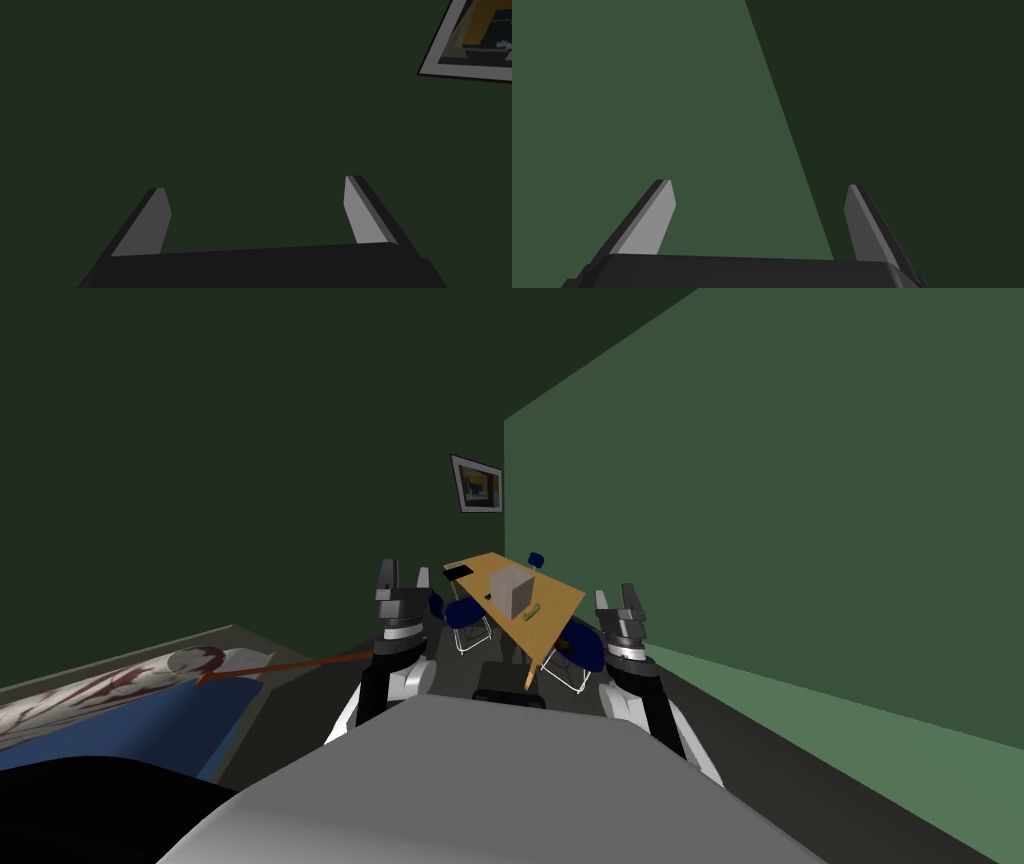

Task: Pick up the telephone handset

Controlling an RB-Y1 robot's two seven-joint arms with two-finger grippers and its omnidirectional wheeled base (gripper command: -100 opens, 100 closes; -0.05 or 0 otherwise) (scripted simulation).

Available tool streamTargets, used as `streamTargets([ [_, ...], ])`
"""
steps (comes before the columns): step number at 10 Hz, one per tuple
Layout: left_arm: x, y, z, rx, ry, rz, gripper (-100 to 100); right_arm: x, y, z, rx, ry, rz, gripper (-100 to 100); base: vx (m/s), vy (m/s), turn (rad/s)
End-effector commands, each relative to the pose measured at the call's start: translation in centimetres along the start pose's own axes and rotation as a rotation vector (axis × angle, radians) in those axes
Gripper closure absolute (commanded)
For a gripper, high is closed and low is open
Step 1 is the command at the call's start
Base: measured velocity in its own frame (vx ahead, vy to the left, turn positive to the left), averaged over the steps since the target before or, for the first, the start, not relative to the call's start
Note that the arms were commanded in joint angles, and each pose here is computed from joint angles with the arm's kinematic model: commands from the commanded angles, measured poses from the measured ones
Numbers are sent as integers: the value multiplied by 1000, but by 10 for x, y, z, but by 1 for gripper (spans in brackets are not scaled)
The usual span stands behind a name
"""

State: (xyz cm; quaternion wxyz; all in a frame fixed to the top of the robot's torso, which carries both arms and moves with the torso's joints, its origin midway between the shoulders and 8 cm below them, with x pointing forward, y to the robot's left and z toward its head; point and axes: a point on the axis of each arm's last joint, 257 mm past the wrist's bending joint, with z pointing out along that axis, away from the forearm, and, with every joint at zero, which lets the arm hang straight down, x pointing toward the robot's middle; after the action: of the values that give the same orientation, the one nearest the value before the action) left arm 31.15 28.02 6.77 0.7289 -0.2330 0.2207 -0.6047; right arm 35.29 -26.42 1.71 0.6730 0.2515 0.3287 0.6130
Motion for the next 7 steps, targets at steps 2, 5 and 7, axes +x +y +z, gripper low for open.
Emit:
streamTargets([
  [2,0,0,0,0,0,0,0,-1,-41,-8,118,10,93,-100,1,206,-16],
  [5,0,0,0,0,0,0,0,-7,-69,-18,200,-3,171,-100,8,143,-10],
  [7,0,0,0,0,0,0,0,-14,-98,-31,284,-26,239,-100,8,152,-8],
])
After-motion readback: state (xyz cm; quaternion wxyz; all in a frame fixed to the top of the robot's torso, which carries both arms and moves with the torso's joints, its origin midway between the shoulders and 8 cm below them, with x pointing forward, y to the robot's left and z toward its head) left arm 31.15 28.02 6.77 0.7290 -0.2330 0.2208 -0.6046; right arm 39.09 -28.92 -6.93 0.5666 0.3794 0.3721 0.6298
